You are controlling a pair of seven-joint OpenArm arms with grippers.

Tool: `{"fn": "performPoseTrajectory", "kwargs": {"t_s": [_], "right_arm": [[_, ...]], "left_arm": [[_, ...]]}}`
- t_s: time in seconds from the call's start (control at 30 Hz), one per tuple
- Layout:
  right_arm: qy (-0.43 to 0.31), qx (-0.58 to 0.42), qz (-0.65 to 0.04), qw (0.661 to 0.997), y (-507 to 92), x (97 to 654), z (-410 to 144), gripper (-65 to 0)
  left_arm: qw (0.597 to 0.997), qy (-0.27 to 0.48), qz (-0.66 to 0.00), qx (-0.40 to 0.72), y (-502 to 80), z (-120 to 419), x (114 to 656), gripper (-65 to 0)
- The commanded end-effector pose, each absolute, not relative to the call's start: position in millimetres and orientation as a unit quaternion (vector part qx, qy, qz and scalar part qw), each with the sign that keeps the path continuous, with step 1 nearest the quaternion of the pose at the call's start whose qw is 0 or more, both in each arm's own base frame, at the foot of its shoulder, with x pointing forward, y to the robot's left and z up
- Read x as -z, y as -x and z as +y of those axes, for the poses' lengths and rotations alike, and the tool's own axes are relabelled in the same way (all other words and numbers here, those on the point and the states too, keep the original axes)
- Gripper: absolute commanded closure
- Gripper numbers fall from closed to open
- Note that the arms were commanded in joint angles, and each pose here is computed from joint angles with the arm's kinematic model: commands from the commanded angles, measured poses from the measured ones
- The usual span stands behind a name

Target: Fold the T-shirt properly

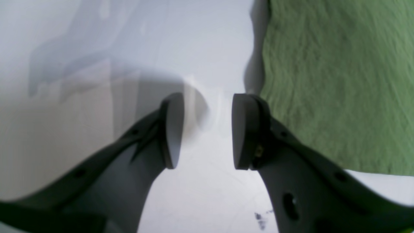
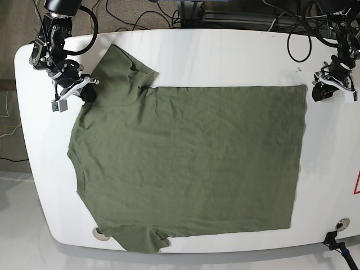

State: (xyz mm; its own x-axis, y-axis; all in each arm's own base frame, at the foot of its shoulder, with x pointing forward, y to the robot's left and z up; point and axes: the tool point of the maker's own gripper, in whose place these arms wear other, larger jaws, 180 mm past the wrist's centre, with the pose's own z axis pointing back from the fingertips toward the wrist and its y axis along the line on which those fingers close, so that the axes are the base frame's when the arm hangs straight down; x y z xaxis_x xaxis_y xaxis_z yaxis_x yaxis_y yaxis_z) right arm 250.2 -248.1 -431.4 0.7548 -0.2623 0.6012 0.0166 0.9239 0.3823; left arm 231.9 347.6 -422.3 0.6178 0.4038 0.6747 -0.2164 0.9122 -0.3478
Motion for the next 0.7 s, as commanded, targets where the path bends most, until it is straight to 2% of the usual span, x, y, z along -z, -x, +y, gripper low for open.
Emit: {"fn": "performPoseTrajectory", "kwargs": {"t_s": [0.0, 0.17, 0.27, 0.3, 0.33, 0.67], "right_arm": [[-0.164, 0.068, -0.317, 0.932, -241.4, 437.2, -254.4, 0.0], [-0.165, 0.069, -0.316, 0.932, -241.3, 438.6, -253.8, 0.0], [-0.166, 0.068, -0.315, 0.932, -240.4, 439.0, -253.1, 0.0], [-0.166, 0.073, -0.329, 0.927, -247.5, 434.1, -255.1, 0.0], [-0.166, 0.074, -0.329, 0.927, -247.4, 434.1, -255.3, 0.0], [-0.168, 0.076, -0.338, 0.923, -250.6, 430.7, -256.0, 0.0]], "left_arm": [[0.914, 0.097, -0.358, -0.164, -218.0, 352.0, 434.4, -23.3], [0.912, 0.093, -0.370, -0.153, -222.3, 348.5, 430.8, -21.7], [0.911, 0.095, -0.371, -0.152, -221.9, 344.2, 432.8, -16.8], [0.895, 0.108, -0.404, -0.156, -235.1, 345.9, 417.6, -20.3], [0.895, 0.120, -0.397, -0.162, -233.9, 342.2, 420.7, -20.9], [0.881, 0.193, -0.383, -0.198, -234.3, 321.5, 429.8, -20.3]]}}
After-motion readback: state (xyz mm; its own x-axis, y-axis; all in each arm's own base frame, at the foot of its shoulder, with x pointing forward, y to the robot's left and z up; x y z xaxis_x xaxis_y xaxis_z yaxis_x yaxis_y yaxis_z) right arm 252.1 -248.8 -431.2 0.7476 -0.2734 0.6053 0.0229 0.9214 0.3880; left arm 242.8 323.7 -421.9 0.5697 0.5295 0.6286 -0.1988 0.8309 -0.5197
